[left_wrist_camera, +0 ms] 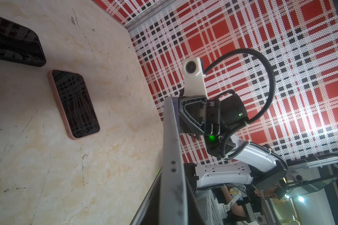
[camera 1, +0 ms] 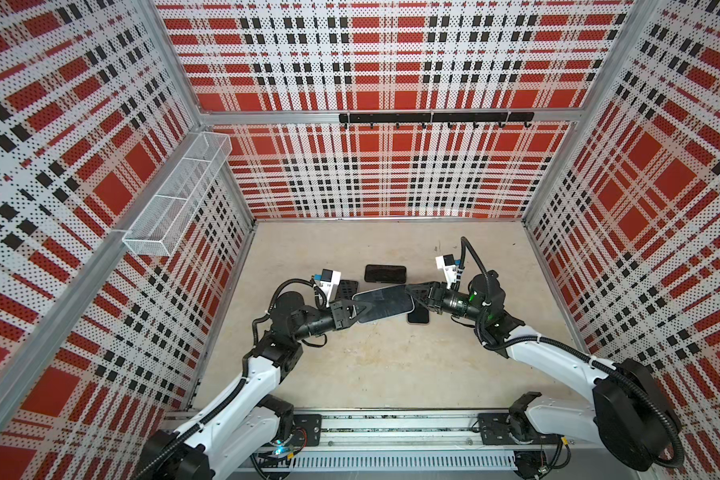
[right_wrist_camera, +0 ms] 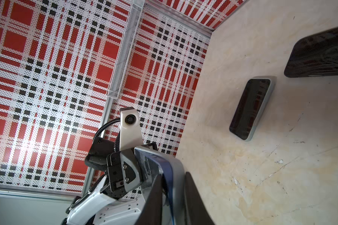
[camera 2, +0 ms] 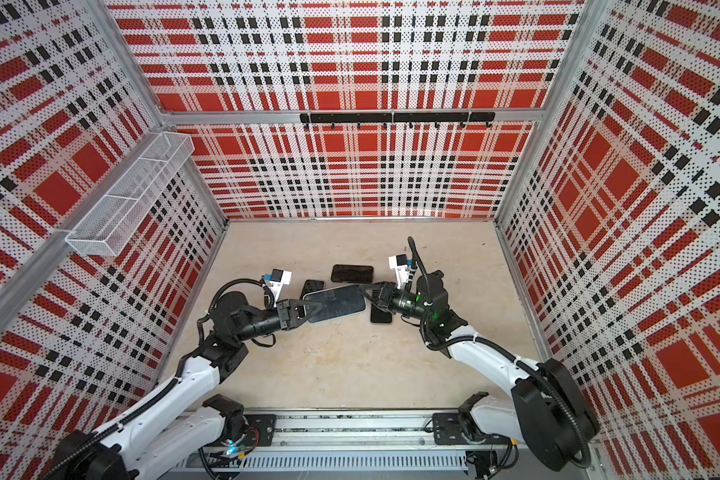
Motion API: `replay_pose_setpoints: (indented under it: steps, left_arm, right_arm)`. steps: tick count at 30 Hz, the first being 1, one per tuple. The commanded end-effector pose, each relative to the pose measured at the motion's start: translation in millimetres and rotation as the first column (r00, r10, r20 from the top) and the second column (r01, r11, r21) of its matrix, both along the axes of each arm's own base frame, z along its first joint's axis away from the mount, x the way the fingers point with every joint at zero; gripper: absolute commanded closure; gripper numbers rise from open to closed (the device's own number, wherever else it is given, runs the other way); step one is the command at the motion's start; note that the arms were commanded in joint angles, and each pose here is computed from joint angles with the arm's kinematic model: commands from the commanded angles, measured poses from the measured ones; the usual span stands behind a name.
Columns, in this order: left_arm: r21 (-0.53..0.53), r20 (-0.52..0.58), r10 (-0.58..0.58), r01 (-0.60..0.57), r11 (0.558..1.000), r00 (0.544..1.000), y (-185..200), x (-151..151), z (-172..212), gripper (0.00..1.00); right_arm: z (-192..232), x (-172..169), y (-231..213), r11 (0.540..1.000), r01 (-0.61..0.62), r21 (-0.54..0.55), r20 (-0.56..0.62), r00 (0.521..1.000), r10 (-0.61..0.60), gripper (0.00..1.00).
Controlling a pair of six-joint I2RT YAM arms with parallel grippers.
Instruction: Put the phone into the phone case
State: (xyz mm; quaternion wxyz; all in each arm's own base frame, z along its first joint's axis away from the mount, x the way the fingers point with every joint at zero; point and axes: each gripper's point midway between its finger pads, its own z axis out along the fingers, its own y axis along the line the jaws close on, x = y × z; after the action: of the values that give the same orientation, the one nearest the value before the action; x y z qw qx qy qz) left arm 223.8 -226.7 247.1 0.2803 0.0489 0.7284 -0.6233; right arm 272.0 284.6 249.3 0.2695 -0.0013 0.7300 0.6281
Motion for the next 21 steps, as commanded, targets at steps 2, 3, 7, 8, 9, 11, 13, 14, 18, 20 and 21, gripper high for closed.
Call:
replay_pose_setpoints:
  steps: [2,3,7,8,9,11,13,14,18,20,21]
  left_arm:
    - [-0.006,-0.015,-0.072,0.072,0.997,0.997,-9.5,-12.8,-1.7,1.00]
    - [-0.008,-0.014,-0.072,0.072,0.997,0.997,-9.4,-13.0,-0.7,1.00]
    - [-0.014,-0.007,-0.074,0.073,0.997,0.997,-9.2,-14.8,3.1,1.00]
    - [-0.015,-0.005,-0.076,0.076,0.997,0.997,-9.6,-15.7,3.9,1.00]
    - [-0.017,-0.002,-0.080,0.080,0.997,0.997,-10.2,-16.8,5.2,1.00]
    - [-0.019,0.007,-0.085,0.085,0.996,0.996,-10.9,-18.2,7.8,1.00]
    - [-0.019,0.012,-0.085,0.085,0.996,0.996,-11.6,-18.5,9.4,1.00]
    - [-0.019,0.010,-0.082,0.082,0.996,0.997,-11.4,-17.9,9.0,1.00]
    - [-0.018,0.004,-0.075,0.075,0.997,0.997,-12.3,-16.8,7.9,1.00]
    - [-0.017,0.000,-0.074,0.074,0.997,0.997,-12.9,-16.7,6.6,1.00]
    - [-0.017,-0.004,-0.071,0.071,0.997,0.997,-12.9,-16.1,6.1,1.00]
  right_arm:
    - [39.1,-11.0,8.9,0.994,-0.062,0.085,0.137,0.989,0.050,0.88]
    - [39.0,-10.5,8.2,0.995,-0.057,0.084,0.138,0.989,0.045,0.87]
    - [38.6,-7.2,7.1,0.996,-0.049,0.081,0.136,0.990,0.038,0.61]
    - [38.8,-6.3,7.2,0.996,-0.049,0.080,0.137,0.990,0.038,0.53]
    - [39.4,-4.9,7.5,0.995,-0.052,0.080,0.137,0.990,0.040,0.50]
    - [38.7,-2.6,9.3,0.995,-0.059,0.078,0.133,0.990,0.048,0.45]
    - [37.3,-0.8,12.2,0.994,-0.070,0.079,0.127,0.990,0.060,0.44]
    - [36.0,-0.3,13.7,0.994,-0.079,0.082,0.122,0.990,0.068,0.45]
    - [36.6,-0.6,17.0,0.988,-0.102,0.119,0.114,0.989,0.089,0.57]
    - [36.2,-1.4,16.8,0.987,-0.103,0.124,0.113,0.990,0.089,0.68]
    - [35.5,-1.8,16.3,0.987,-0.102,0.123,0.113,0.990,0.088,0.72]
